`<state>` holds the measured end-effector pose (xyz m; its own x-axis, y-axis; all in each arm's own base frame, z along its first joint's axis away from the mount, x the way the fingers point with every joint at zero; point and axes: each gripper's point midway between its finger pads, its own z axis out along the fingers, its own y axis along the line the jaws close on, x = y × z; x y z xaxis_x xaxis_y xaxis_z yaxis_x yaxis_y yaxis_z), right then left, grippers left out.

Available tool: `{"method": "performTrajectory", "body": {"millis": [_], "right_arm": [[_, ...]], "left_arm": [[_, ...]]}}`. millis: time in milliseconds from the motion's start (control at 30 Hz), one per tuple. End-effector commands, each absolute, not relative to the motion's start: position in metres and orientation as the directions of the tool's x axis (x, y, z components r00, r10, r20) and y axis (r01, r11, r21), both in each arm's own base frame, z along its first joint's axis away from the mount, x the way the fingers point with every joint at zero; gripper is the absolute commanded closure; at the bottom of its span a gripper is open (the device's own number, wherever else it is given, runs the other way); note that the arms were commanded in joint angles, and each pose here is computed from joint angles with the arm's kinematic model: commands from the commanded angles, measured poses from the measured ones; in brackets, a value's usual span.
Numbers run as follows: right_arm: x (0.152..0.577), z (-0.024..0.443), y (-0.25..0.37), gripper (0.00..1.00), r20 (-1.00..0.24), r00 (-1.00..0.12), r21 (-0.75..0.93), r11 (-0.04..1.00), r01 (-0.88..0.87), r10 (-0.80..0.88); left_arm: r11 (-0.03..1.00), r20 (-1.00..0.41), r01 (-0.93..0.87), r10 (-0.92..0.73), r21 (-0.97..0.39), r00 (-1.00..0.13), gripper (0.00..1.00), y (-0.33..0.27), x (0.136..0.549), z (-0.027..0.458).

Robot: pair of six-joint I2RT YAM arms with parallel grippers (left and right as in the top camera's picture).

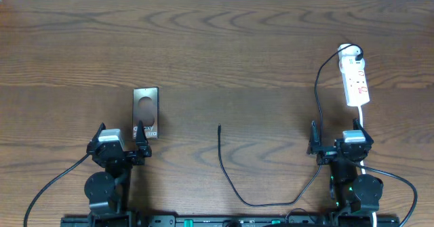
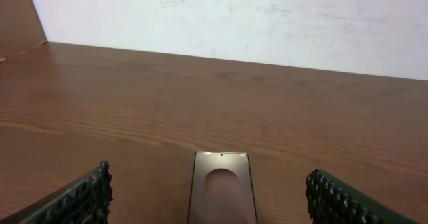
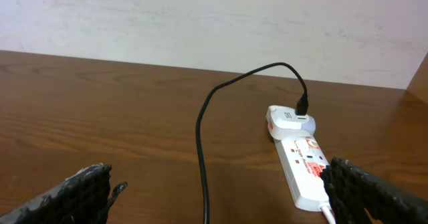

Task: Plug charger to phone and switch on socket

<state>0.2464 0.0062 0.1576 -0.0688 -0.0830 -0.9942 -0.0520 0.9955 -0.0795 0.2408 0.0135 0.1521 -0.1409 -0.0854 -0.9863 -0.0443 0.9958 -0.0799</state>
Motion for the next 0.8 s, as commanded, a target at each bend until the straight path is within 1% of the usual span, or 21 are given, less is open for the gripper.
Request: {"method": "performTrajectory", "body": {"millis": [0, 200, 400, 533, 633, 767], "right_arm": [[0.246, 0.157, 0.009, 0.01, -0.993, -0.068, -0.09, 0.994, -0.06, -0.094], [0.246, 0.157, 0.009, 0.01, -0.993, -0.068, -0.09, 0.994, -0.06, -0.094], [0.246, 0.157, 0.009, 0.01, -0.993, -0.068, -0.09, 0.994, -0.06, -0.094], [0.246, 0.157, 0.009, 0.01, -0.993, -0.068, -0.09, 0.994, -0.06, -0.094], [0.246, 0.157, 0.009, 0.01, -0.993, -0.068, -0.09, 0.994, -0.06, -0.094], [0.246, 0.157, 0.009, 0.01, -0.993, -0.068, -0.09, 0.994, -0.06, -0.094]], "left_arm": [[0.996, -0.985, -0.036, -0.085, -0.08, -0.151, 0.1, 0.012, 0.24, 0.15], [0.997, -0.989, -0.034, -0.074, -0.07, -0.125, 0.1, 0.012, 0.24, 0.181], [0.997, -0.98, -0.038, -0.08, -0.075, -0.182, 0.1, 0.013, 0.249, 0.204], [0.998, -0.964, -0.037, -0.065, -0.057, -0.259, 0.1, 0.015, 0.261, 0.215], [0.999, -0.937, -0.034, -0.049, -0.039, -0.347, 0.1, 0.016, 0.272, 0.219], [0.998, -0.874, -0.04, -0.063, -0.05, -0.482, 0.1, 0.018, 0.287, 0.219]]}}
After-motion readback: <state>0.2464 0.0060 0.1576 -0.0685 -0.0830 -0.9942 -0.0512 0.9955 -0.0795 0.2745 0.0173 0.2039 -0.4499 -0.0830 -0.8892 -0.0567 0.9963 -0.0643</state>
